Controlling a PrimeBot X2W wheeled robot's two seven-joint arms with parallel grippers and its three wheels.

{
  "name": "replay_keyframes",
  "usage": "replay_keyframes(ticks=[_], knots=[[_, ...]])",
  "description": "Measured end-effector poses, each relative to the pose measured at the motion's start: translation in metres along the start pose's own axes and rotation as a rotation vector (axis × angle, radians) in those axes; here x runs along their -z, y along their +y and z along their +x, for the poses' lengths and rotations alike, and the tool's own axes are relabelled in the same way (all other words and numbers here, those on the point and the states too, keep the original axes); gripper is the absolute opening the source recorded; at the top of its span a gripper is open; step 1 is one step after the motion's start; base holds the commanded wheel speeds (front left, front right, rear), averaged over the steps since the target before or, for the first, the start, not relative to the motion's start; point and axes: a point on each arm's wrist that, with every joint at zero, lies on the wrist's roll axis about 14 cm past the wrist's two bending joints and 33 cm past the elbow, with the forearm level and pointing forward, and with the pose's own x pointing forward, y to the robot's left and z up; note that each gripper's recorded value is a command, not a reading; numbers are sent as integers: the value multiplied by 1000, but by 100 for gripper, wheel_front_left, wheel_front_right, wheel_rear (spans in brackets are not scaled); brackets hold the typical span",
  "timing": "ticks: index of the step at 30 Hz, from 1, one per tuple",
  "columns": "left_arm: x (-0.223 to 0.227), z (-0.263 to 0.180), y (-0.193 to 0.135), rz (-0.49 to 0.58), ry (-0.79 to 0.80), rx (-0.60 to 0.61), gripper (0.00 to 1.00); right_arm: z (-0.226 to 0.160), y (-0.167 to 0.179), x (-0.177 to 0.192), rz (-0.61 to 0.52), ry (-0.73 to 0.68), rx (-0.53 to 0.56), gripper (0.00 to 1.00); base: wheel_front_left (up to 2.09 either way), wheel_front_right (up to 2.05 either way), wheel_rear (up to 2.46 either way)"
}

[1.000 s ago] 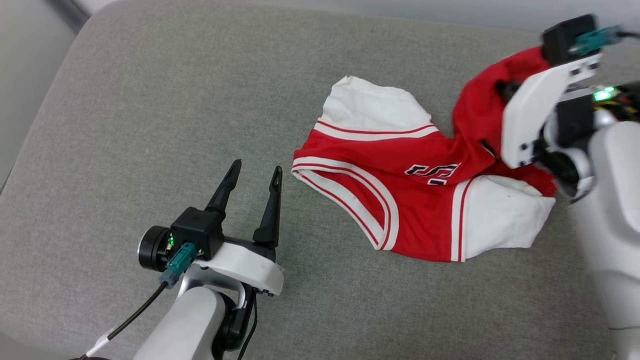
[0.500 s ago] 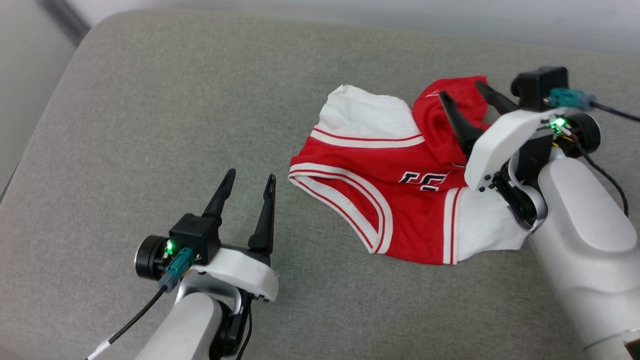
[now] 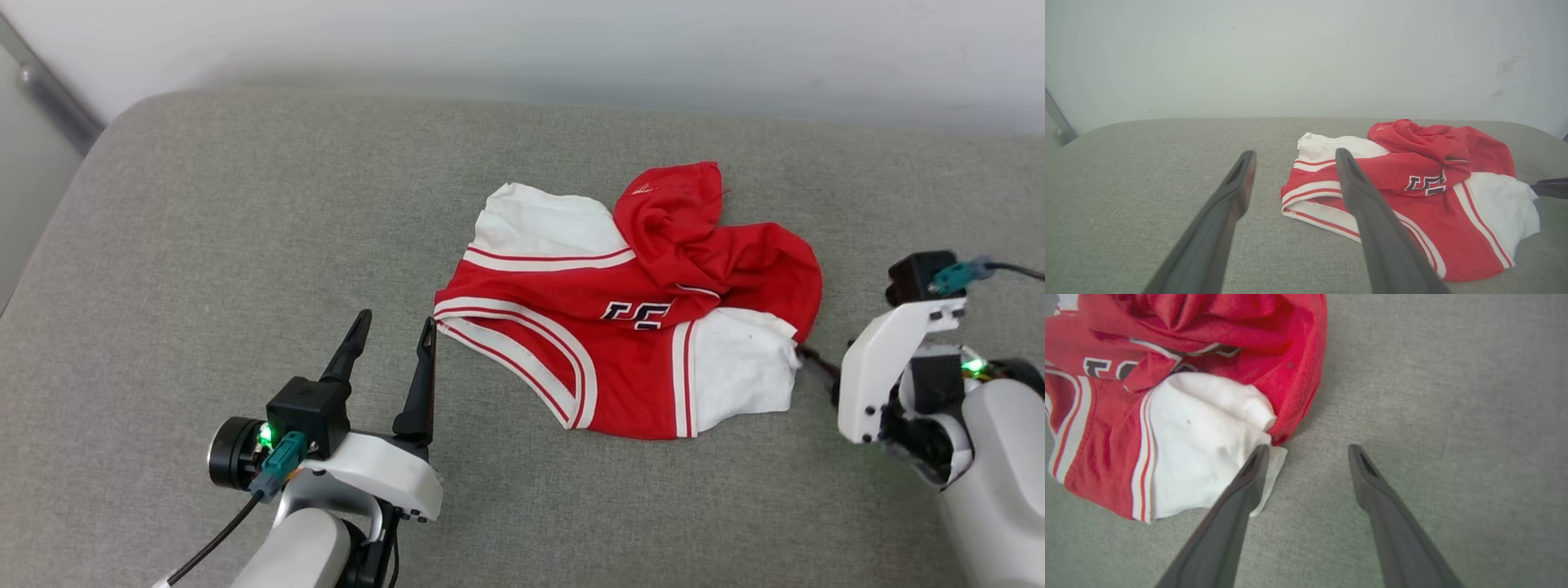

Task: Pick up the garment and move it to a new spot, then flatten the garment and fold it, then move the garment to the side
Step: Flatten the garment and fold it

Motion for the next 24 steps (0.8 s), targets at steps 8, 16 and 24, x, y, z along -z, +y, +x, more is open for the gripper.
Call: replay_keyframes(ticks=[8,16,24], knots=[[7,1,3,0,23,-3,100,14,30,41,23,176,-75,100,0,0,0],[5,-5,10,10,25,-27,100,16,42,50,36,213,-97,0,0,0,0],[1,-15,8,10,20,-25,100,-21,29,13,37,0,-67,0,0,0,0]])
